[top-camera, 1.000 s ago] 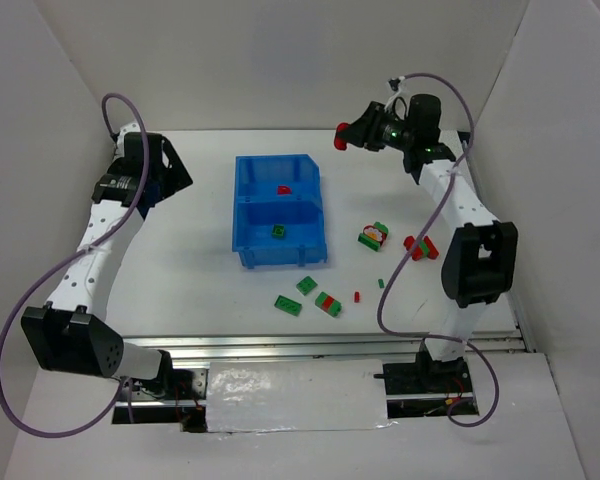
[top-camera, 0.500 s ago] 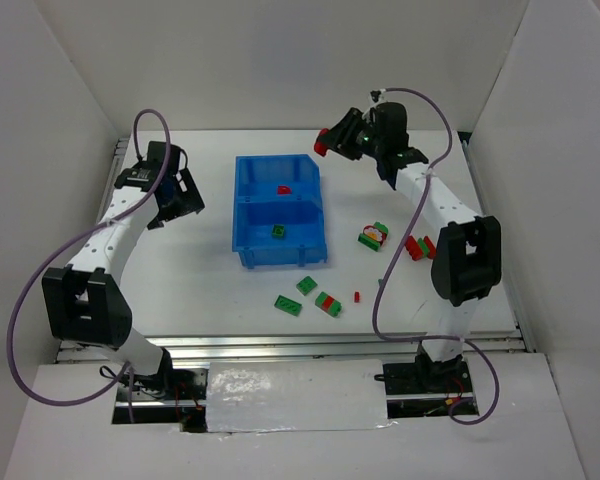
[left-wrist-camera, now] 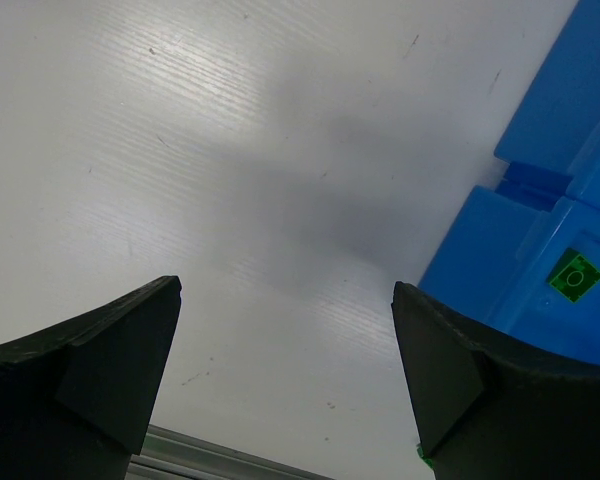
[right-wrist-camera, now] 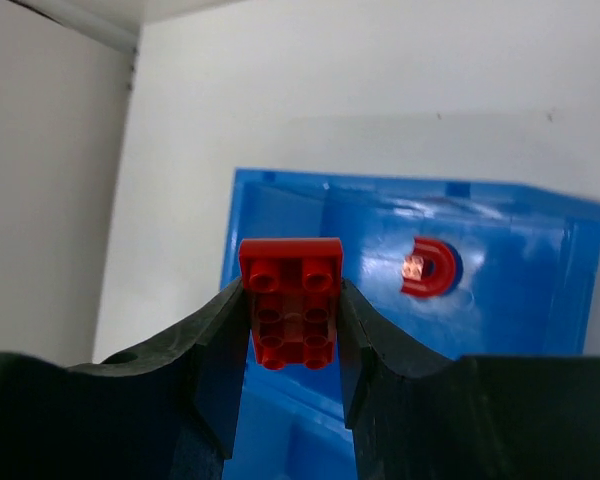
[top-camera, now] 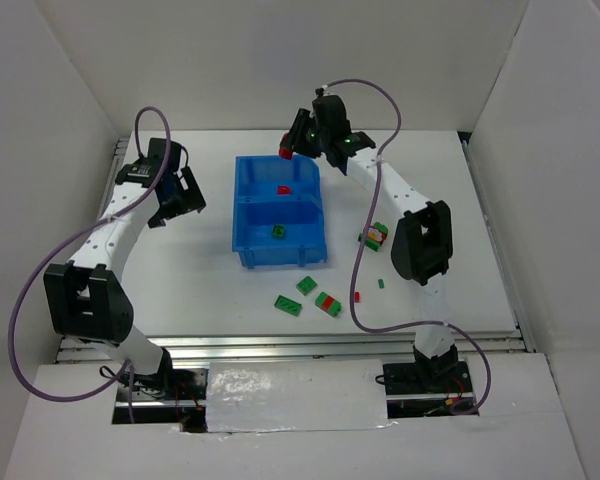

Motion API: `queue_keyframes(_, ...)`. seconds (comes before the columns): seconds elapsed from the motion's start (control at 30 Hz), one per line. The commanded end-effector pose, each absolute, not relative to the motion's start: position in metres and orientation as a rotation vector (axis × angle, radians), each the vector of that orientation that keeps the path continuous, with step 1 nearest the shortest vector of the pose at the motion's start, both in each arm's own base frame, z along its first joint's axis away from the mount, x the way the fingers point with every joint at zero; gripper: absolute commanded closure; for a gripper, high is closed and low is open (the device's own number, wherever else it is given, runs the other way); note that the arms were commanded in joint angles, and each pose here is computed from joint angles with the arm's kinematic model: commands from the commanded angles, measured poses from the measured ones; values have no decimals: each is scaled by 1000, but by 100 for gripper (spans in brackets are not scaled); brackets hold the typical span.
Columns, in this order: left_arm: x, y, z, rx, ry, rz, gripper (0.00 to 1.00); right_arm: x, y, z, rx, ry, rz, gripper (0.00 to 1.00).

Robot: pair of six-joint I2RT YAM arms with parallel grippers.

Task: Sort the legos into containers by color

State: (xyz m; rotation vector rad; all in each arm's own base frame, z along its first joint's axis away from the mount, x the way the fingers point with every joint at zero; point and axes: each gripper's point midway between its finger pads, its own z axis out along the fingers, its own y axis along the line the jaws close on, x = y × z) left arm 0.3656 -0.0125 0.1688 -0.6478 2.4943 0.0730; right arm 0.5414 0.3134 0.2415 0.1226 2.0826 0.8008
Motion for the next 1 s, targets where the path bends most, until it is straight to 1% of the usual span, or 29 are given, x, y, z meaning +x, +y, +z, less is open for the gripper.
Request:
queue_keyframes(0.0, 364, -12, 176, -696, 2496, 73, 1, 532, 307, 245, 113, 2138, 655, 100)
queue_keyframes(0.17, 354, -8, 175, -733, 2482, 90, 0, 514, 308, 225, 96, 2229, 584, 100)
queue_keyframes(0.23, 350, -11, 170, -734, 2497, 74, 1, 511, 306, 232, 84, 2211, 587, 100)
queue_keyframes(0.27, 350, -11, 171, -735, 2492, 68, 0, 508, 303, 225, 83, 2222, 572, 100)
queue_keyframes(0.3, 349, -12, 171, -729, 2492, 65, 1, 505, 303, 234, 78, 2204, 577, 100)
queue_keyframes(0.47, 354, -13, 179, -734, 2485, 54, 0, 499, 306, 240, 63, 2185, 623, 100)
queue_keyframes(0.7, 343, -13, 182, -727, 2482, 47, 0, 502, 310, 247, 18, 2155, 652, 100)
queue_keyframes(0.8, 339, -15, 179, -717, 2477, 27, 1, 507, 314, 248, 6, 2132, 661, 97)
queue_keyframes(0.97, 338, -16, 182, -717, 2439, -6, 1, 518, 318, 232, 33, 2131, 650, 94)
